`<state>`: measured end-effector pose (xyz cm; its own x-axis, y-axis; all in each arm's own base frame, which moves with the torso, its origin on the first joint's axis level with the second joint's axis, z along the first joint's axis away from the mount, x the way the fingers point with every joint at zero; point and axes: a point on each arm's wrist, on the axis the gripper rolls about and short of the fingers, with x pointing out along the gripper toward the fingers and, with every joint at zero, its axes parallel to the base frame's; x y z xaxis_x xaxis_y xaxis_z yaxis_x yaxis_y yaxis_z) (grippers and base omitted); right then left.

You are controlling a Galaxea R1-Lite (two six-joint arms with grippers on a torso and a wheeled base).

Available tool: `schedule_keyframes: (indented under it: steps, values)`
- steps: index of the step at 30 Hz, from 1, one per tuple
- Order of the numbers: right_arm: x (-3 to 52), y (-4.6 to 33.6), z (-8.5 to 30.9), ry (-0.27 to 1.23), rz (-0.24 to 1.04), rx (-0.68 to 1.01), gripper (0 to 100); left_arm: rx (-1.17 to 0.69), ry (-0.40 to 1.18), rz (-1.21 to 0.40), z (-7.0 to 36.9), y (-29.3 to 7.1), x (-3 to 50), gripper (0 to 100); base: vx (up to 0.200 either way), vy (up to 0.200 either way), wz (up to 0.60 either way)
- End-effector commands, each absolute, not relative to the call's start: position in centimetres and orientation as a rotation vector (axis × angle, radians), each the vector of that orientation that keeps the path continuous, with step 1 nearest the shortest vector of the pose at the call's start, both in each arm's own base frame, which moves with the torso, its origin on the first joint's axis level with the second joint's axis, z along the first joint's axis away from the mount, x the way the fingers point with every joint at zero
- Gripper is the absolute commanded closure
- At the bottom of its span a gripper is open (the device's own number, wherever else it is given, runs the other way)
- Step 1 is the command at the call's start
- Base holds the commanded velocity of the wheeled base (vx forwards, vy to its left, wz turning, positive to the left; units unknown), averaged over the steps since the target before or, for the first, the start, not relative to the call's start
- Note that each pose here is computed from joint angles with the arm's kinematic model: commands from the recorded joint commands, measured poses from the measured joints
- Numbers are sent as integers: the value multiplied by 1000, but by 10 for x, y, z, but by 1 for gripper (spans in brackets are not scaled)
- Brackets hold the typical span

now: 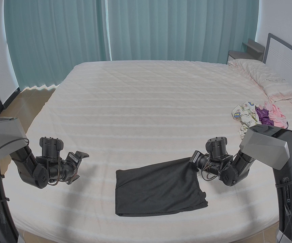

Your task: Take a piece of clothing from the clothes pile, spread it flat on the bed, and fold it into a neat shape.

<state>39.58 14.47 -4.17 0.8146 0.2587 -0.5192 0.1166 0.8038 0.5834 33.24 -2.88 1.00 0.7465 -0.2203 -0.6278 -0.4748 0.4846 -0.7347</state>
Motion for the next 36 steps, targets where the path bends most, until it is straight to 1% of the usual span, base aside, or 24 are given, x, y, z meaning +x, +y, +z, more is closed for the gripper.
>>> schedule_keyframes:
  steps: [1, 9, 10, 14, 20, 22, 25, 32, 36]
  values:
    - [396, 144, -44, 628, 79, 642, 100, -1079, 749, 175, 9, -29, 332, 0, 0, 0, 0]
    - [396, 144, -44, 625, 81, 641, 100, -1062, 752, 172, 8, -29, 332, 0, 0, 0, 0]
    - [395, 144, -45, 631, 78, 640, 0, -1062, 753, 173, 8, -29, 332, 0, 0, 0, 0]
    - [392, 143, -43, 632, 78, 638, 0, -1062, 753, 173, 8, -29, 332, 0, 0, 0, 0]
    - [384, 129, -11, 595, 85, 660, 0, -1062, 753, 173, 8, -29, 332, 0, 0, 0, 0]
    - [378, 127, -8, 601, 83, 659, 0, -1062, 752, 172, 8, -29, 332, 0, 0, 0, 0]
    - [345, 123, -9, 678, 84, 633, 0, -1062, 756, 175, 7, -29, 331, 0, 0, 0, 0]
    - [282, 126, -23, 788, 213, 580, 0, -1062, 726, 153, 6, -30, 330, 0, 0, 0, 0]
    - [262, 120, -32, 804, 310, 514, 0, -1064, 725, 152, 6, -30, 331, 0, 0, 0, 0]
